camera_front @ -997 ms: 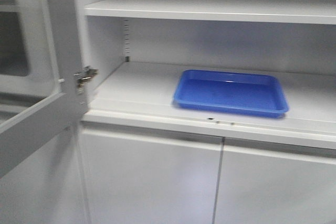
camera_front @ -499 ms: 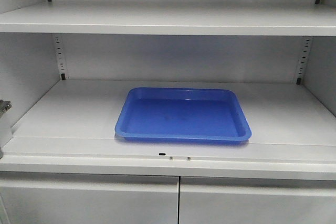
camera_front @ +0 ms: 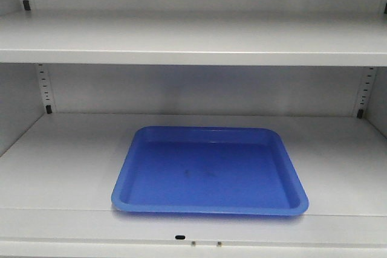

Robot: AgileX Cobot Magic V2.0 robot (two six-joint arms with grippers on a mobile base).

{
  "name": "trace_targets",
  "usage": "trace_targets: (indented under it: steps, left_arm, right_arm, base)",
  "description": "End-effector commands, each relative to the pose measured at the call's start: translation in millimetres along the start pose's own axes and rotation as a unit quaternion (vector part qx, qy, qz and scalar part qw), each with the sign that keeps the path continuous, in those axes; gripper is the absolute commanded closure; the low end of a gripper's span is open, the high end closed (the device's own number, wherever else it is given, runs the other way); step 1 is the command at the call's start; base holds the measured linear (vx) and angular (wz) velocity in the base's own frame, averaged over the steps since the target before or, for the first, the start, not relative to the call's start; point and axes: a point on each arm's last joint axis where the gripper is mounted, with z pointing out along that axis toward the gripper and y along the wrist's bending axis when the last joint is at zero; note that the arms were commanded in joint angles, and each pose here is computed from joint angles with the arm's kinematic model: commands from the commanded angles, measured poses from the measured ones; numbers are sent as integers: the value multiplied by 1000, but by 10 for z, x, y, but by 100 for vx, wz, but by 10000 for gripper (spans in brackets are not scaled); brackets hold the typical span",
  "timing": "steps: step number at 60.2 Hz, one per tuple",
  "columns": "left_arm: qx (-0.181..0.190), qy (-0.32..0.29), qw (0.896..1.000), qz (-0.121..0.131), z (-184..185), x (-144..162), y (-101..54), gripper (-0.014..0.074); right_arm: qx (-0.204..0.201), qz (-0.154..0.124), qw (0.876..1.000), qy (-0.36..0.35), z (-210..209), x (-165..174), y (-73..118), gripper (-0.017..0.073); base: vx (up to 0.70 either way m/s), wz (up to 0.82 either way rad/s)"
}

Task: Pick beaker and place in left cabinet
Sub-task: 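Extend the right arm into the cabinet over the blue tray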

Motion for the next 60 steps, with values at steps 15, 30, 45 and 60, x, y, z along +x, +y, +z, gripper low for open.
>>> trace_targets:
  steps: [15,30,45,60]
  left_arm:
    - [4,-47,999,-3,-10,-42,-9,601]
    - [4,-47,999,-3,-10,-42,-9,601]
    - [4,-47,999,-3,-10,-42,-9,601]
    - [4,-47,999,-3,-10,-42,-9,601]
  right_arm:
    - [-7,-8,999,-53,-21,-170,11,564]
    - [-7,-8,998,-56,-22,-176,13,564]
    - [-8,-8,998,-58,-22,-180,13,564]
    - [-12,1,998,-70,-25,-200,19,564]
  base:
    - [15,-9]
    - [2,-2]
    - [0,0]
    - [0,0]
